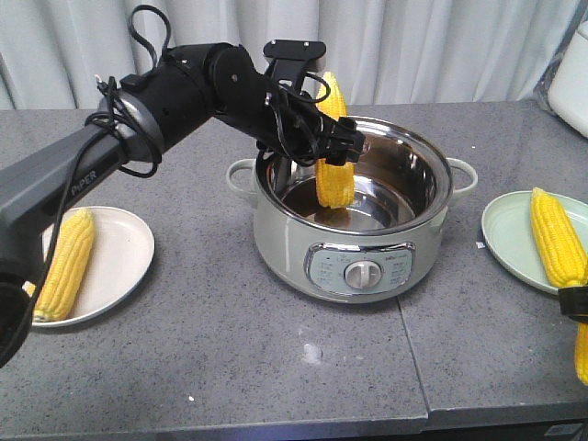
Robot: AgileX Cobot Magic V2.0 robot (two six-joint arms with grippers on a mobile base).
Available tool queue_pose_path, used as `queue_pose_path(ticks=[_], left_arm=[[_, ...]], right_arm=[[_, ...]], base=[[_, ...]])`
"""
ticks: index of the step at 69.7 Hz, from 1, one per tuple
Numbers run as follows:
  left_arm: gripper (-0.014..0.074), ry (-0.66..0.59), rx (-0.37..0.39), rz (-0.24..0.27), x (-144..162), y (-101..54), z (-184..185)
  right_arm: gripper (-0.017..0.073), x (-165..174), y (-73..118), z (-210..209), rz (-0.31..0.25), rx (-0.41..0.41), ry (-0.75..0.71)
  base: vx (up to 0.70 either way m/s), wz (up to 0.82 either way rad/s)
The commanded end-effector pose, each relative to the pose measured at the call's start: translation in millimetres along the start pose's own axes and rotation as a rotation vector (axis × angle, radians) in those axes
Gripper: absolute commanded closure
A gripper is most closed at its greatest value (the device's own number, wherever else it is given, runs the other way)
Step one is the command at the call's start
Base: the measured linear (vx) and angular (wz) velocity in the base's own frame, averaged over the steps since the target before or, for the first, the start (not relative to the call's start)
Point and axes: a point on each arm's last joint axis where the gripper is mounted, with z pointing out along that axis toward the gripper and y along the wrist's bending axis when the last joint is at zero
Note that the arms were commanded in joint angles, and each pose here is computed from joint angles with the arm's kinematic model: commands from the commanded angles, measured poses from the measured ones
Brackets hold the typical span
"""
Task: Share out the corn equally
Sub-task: 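Lower the left gripper into the pot and close on the cob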
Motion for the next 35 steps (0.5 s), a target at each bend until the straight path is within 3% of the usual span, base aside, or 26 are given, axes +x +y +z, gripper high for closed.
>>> queue_pose_path(ticks=[1, 35], left_arm=[[-0.001, -0.155, 0.036, -0.019, -25.3, -15.7, -32.5], [0.0, -0.158, 0.033, -0.032, -17.4, -13.5, -3.4]], right_arm=[[0.0365, -8.2, -0.9, -10.1, 0.002, 0.01, -0.083], [0.0365, -8.2, -0.9, -10.1, 0.002, 0.01, -0.083]], base=[[0.0, 0.0], [0.0, 0.0]])
